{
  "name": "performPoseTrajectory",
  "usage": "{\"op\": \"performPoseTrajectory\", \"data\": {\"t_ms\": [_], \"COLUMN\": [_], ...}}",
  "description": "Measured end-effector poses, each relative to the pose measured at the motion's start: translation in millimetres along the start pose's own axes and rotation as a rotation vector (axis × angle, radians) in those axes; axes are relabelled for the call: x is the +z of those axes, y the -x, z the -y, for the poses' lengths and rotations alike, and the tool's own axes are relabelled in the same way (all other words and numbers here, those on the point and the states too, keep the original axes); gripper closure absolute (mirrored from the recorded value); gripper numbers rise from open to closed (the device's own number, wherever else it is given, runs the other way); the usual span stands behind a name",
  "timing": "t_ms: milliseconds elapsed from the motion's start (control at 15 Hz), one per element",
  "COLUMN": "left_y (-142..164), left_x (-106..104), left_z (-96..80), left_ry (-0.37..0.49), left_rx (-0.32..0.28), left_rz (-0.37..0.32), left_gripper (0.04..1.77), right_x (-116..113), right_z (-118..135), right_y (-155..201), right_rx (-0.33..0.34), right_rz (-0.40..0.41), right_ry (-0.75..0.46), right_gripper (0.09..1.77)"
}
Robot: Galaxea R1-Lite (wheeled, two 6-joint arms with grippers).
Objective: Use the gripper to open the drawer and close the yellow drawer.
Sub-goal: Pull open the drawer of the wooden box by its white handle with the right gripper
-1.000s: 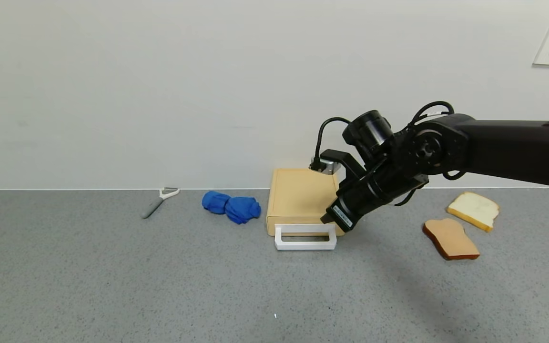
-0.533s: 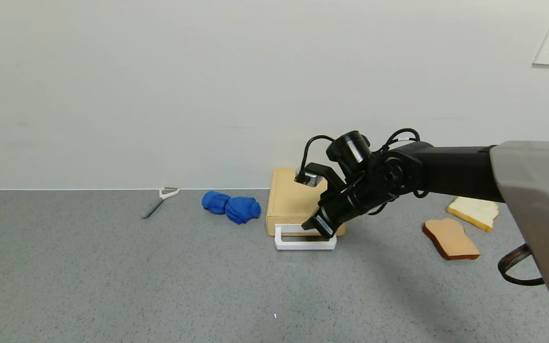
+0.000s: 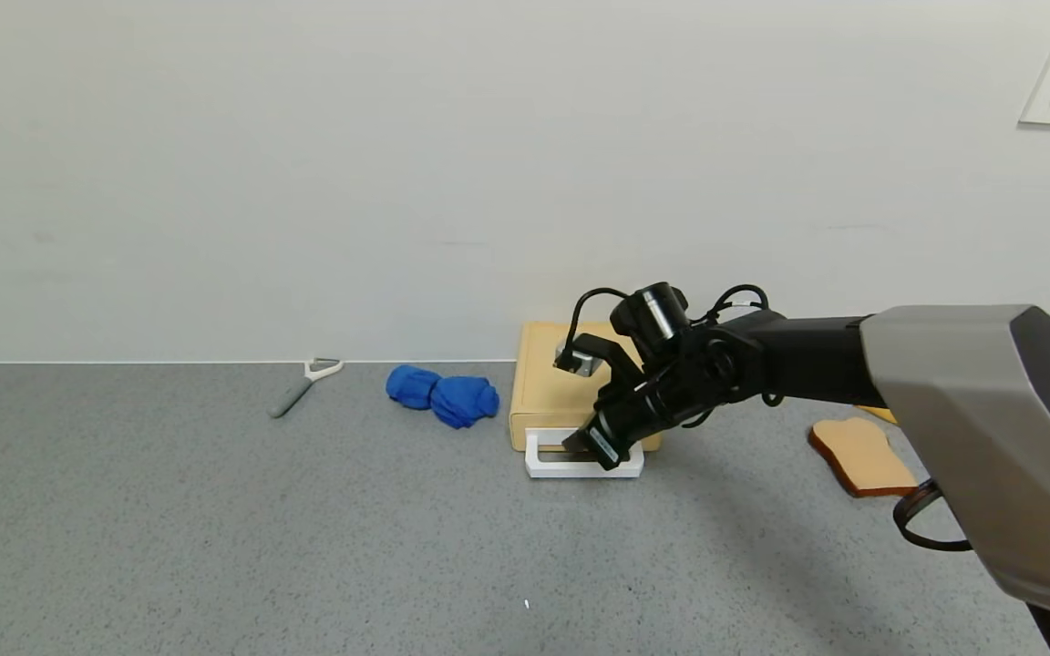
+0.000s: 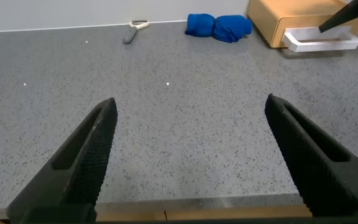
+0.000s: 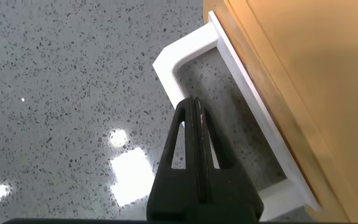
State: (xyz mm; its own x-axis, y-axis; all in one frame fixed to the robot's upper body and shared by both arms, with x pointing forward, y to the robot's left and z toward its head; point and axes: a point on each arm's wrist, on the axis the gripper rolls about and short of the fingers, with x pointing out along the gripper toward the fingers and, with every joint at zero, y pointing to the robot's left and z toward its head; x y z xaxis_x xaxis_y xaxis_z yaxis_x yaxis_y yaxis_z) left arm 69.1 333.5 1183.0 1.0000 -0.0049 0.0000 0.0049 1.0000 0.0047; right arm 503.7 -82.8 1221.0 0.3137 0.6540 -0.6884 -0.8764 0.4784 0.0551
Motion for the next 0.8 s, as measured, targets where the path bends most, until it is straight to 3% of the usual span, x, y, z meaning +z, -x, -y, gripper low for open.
{"op": "performPoseTrajectory", "data": {"t_ms": [800], "left_y": [0.0], "left_x": [0.0], "left_z": [0.0], "left_ry": [0.000], "left_rx": [0.000], "left_rz": [0.000], "left_gripper": [0.09], "right_x": [-3.4], "right_z": [4.7], "right_y": [-33.5], "right_rx": [0.001], "right_rz": [0.093], "right_ry": [-0.018], "right_gripper": [1.74]}}
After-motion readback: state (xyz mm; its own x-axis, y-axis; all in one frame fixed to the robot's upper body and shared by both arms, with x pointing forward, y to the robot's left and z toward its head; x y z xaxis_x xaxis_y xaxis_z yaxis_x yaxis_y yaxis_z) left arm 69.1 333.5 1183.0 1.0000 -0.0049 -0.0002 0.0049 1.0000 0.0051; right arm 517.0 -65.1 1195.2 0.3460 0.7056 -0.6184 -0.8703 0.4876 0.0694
